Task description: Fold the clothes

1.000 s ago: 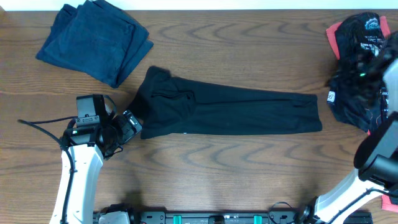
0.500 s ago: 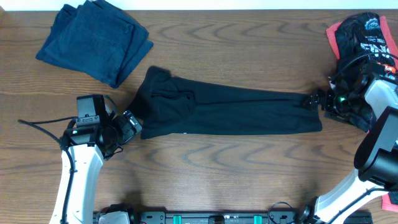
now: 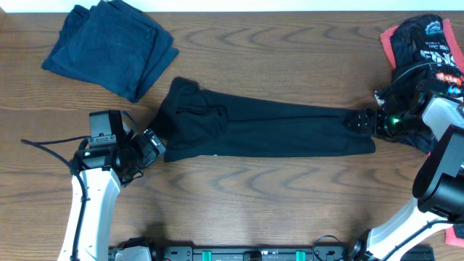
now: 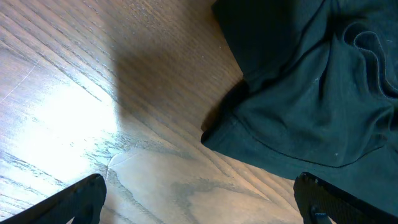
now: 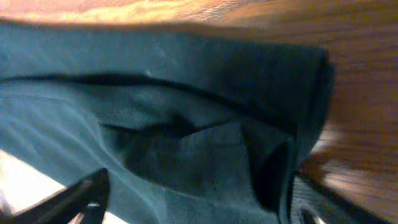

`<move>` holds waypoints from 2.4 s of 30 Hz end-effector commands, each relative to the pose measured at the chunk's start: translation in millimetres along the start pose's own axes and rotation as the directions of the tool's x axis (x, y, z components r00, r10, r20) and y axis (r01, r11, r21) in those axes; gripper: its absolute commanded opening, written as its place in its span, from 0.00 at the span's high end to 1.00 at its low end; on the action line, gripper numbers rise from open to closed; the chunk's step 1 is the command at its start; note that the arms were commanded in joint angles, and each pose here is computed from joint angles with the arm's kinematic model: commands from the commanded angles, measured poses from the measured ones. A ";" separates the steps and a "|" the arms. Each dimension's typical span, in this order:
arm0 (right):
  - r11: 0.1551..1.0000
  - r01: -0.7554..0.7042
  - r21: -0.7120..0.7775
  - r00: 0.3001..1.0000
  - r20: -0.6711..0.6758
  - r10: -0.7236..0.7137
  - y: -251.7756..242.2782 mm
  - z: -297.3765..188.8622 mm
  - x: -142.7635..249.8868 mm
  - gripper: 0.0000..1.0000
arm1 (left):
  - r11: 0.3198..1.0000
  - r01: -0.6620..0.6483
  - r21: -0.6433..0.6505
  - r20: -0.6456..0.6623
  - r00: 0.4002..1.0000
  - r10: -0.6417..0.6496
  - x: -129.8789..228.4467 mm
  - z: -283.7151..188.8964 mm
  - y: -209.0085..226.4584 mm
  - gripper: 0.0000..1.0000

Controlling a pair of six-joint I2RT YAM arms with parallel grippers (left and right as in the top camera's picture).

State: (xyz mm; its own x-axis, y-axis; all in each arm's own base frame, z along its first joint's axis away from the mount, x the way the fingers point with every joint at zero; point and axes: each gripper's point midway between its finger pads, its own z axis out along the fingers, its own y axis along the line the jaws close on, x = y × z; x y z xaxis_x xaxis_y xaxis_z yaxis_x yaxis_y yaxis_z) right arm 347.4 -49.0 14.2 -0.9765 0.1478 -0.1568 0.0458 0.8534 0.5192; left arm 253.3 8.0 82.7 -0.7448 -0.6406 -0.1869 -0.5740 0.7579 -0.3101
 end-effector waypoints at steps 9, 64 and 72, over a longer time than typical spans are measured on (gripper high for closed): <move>0.993 -0.097 0.068 0.995 -0.021 0.098 -15.4 7.4 11.6 0.71 | 1.000 -0.008 -0.020 -0.005 1.000 0.008 1.3 2.2 5.1 0.02; 0.889 -0.082 0.451 0.997 0.032 0.076 111.2 12.1 -12.2 0.97 | 1.000 -0.010 -0.013 0.005 1.000 0.010 -1.3 2.3 3.5 0.02; 0.896 -0.057 0.441 0.998 -0.006 0.067 129.1 21.4 -0.3 0.20 | 1.000 -0.010 -0.013 0.005 1.000 0.010 -1.3 2.2 3.6 0.02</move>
State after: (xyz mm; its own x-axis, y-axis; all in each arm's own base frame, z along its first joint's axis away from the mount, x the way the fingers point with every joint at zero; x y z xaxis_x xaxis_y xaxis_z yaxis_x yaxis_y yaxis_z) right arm 357.9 66.5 63.2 -0.9730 0.1936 -0.1254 0.1825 0.9786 0.0947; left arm 255.1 8.3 83.3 -0.7432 -0.6404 -0.1938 -0.5716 0.7583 -0.3135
